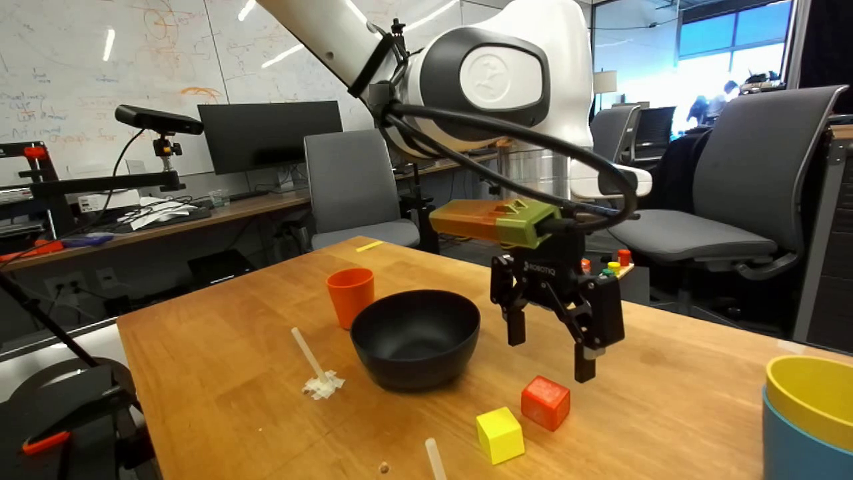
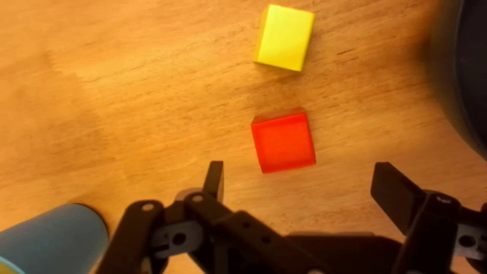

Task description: Pick the orange and yellow blocks and put them in the bowl

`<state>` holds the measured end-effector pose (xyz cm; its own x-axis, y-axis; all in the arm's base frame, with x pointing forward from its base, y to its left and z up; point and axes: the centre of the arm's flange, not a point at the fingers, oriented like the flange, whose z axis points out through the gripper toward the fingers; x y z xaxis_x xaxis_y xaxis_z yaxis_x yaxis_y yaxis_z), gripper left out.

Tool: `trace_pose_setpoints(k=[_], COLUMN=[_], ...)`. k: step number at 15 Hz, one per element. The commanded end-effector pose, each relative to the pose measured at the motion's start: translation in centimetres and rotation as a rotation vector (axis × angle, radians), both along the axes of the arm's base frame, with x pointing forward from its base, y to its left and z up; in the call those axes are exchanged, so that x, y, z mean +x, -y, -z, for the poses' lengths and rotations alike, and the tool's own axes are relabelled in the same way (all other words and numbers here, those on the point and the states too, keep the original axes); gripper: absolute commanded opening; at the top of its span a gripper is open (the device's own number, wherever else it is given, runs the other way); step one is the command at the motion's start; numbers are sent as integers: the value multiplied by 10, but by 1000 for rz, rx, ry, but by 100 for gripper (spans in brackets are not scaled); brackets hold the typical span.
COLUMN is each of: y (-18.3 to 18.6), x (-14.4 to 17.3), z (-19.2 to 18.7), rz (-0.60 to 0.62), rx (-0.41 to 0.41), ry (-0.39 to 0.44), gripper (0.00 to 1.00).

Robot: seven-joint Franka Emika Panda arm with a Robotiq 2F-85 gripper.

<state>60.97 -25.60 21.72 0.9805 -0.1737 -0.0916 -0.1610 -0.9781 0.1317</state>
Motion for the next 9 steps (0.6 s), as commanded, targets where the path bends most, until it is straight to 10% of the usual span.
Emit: trace_pose_setpoints(k=[1,9], y=[12,12], x=[-13,-20], z=[-5,6], rz=[-63,-108], rx=[38,46], ry=[-26,-36], gripper=[100,100])
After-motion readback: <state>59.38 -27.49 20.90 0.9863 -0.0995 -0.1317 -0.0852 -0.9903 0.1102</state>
